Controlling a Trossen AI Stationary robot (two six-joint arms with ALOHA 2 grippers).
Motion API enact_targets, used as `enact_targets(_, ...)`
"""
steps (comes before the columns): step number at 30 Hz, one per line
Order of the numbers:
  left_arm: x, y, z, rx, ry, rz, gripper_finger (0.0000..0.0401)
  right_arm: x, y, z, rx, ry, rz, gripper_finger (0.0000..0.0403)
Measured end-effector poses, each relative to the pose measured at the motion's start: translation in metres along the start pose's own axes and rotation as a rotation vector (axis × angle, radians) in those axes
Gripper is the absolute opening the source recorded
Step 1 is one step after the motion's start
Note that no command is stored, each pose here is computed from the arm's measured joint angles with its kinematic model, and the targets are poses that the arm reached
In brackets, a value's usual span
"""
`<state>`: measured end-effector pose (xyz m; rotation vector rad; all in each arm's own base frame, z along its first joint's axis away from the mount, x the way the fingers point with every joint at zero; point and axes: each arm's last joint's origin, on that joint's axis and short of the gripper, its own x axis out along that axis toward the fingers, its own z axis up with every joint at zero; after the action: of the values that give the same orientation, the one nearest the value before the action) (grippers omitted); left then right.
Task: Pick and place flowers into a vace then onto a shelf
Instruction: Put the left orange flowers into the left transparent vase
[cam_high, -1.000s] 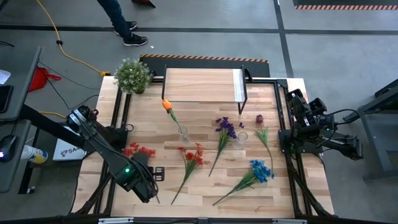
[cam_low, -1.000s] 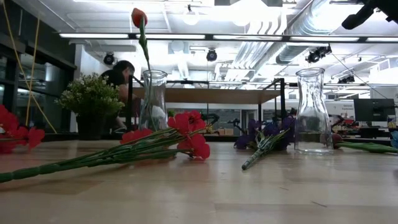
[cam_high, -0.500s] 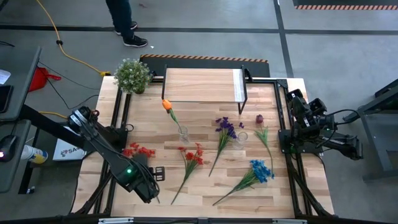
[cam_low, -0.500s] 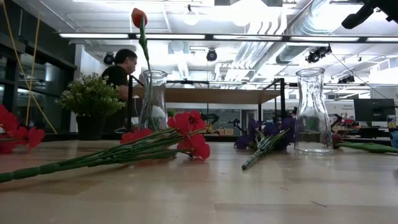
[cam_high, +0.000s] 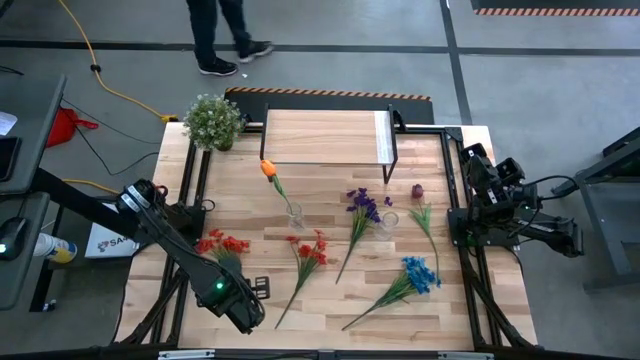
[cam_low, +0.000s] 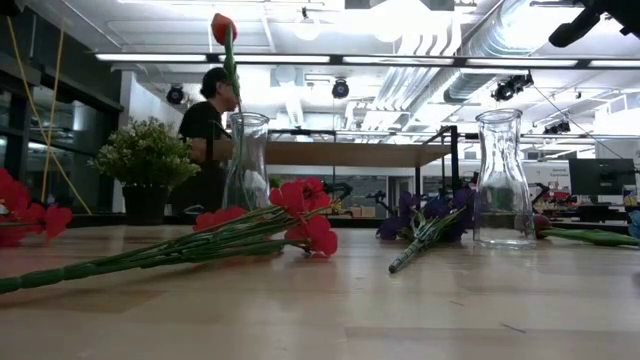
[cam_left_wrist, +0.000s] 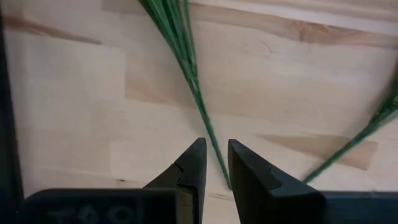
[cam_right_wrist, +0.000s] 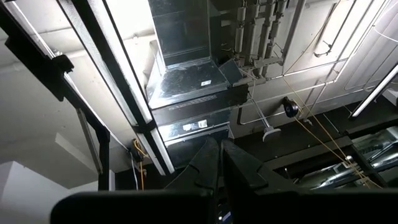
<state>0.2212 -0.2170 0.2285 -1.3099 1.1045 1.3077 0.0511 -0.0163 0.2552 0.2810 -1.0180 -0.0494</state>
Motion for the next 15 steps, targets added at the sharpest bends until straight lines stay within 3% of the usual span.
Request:
enact_targets(8,0.008,-0.004,-0.001,-0.031,-0.005,0.033,0.0099,0.0,0.0,0.0,0.0,0.0,0.007,0.0012)
enact_targets(15,0.024,-0.009,0.003,-0.055,0.015,-0.01,0.0099,0.0,0.0,0.0,0.01,0.0,0.008,0.0012)
